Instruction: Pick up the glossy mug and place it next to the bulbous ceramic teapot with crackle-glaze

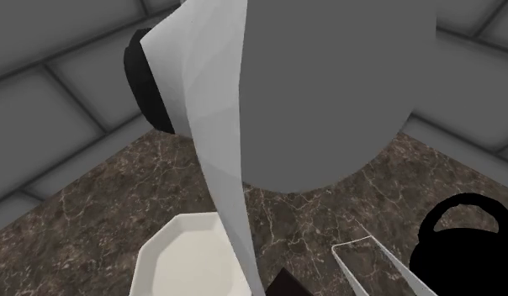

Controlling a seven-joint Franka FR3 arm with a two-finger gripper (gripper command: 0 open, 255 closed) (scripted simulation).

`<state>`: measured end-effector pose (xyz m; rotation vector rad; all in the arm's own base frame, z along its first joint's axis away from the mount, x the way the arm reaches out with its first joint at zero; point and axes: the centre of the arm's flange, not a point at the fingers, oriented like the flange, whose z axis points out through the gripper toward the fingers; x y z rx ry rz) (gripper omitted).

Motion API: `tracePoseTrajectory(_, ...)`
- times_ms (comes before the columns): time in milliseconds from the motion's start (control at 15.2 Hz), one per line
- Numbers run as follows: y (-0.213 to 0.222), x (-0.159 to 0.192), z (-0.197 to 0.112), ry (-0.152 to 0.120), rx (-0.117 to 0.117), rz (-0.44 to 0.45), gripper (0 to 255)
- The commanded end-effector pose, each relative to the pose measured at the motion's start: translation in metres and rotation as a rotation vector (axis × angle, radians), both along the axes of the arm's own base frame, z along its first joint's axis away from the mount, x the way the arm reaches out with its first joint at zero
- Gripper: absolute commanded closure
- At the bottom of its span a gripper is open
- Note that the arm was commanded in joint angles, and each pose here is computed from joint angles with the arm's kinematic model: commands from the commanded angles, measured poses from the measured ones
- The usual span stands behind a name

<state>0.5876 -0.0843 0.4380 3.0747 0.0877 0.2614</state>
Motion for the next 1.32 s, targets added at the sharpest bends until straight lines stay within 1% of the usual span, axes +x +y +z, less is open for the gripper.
tracePoseTrajectory(0, -0.010, 0.018, -0.018, 0.004, -0.004, 0.000, 0)
tracePoseTrajectory(264, -0.026, 0.057, -0.050, 0.013, -0.012, 0.000, 0)
tracePoseTrajectory(792, -0.030, 0.067, -0.092, 0.013, -0.013, 0.000, 0)
tracePoseTrajectory(1254, -0.030, 0.067, -0.092, 0.013, -0.013, 0.000, 0)
